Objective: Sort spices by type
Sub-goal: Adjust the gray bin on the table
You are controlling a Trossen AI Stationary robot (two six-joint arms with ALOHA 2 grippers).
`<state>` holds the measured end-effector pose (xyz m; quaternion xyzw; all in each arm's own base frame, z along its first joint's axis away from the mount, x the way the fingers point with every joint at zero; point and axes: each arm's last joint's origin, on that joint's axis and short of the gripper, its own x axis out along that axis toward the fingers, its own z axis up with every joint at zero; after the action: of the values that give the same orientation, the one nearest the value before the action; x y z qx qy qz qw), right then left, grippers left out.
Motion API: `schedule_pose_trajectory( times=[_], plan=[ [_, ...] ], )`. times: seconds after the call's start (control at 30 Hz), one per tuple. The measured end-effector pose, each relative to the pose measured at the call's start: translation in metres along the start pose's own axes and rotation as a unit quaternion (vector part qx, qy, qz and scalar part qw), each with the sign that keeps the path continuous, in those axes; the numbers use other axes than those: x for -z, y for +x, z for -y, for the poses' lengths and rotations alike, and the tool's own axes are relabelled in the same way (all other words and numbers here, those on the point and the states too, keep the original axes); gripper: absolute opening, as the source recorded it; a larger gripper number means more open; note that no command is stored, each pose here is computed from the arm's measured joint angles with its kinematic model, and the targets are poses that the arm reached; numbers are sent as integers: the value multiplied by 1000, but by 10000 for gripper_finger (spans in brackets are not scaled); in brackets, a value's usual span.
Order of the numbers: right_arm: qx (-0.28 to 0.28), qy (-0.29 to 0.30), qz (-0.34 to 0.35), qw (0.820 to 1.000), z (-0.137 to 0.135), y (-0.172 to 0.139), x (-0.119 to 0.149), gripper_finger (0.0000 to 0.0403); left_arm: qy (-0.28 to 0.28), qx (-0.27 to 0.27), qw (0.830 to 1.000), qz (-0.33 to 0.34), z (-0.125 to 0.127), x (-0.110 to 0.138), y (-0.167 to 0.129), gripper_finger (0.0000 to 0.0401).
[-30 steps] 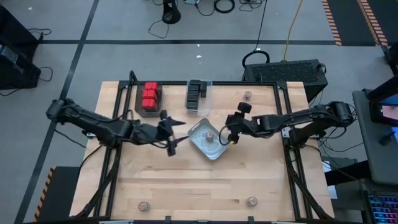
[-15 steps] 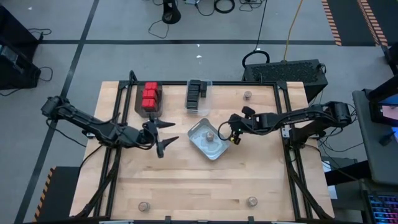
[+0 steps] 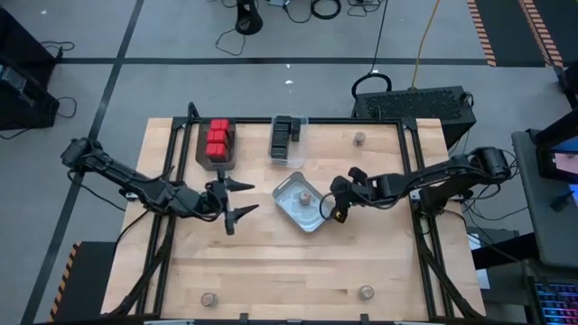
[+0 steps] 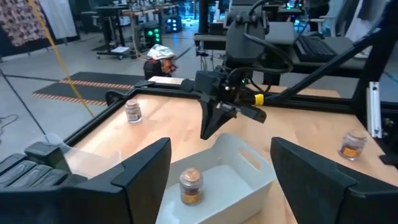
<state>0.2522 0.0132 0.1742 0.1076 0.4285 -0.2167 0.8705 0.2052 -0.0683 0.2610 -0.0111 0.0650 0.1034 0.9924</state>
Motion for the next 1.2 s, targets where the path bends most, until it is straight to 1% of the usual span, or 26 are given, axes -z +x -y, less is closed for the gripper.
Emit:
schedule_pose_trajectory(
  times=[0.23, 0.57, 0.77, 0.83, 0.97, 1.0, 1.07, 1.2],
  plan=[
    [-24, 5, -5, 1000, -20, 2, 10, 0, 2, 18, 1000, 0, 7, 1, -4, 281],
    [-100, 7, 65, 993, -48, -8, 7, 0, 4, 32, 999, 1, 13, 1, -8, 281],
    [-129, 6, 72, 989, -64, -17, 11, 0, 3, 36, 999, 3, 14, 1, -9, 281],
    [-117, -2, 84, 990, -66, -20, 11, 0, 3, 37, 999, 3, 15, 1, -10, 281],
    [-24, -1, 128, 991, -62, -22, 11, 0, 3, 37, 999, 3, 15, 1, -9, 281],
    [-10, 5, 133, 991, -60, -21, 11, 0, 2, 37, 999, 3, 15, 1, -9, 281],
    [1, 17, 128, 992, -57, -18, 10, 0, 3, 38, 999, 3, 15, 1, -10, 281],
    [-9, 24, 97, 995, -57, -6, 13, 0, 2, 40, 999, 5, 16, 0, -10, 281]
  ],
)
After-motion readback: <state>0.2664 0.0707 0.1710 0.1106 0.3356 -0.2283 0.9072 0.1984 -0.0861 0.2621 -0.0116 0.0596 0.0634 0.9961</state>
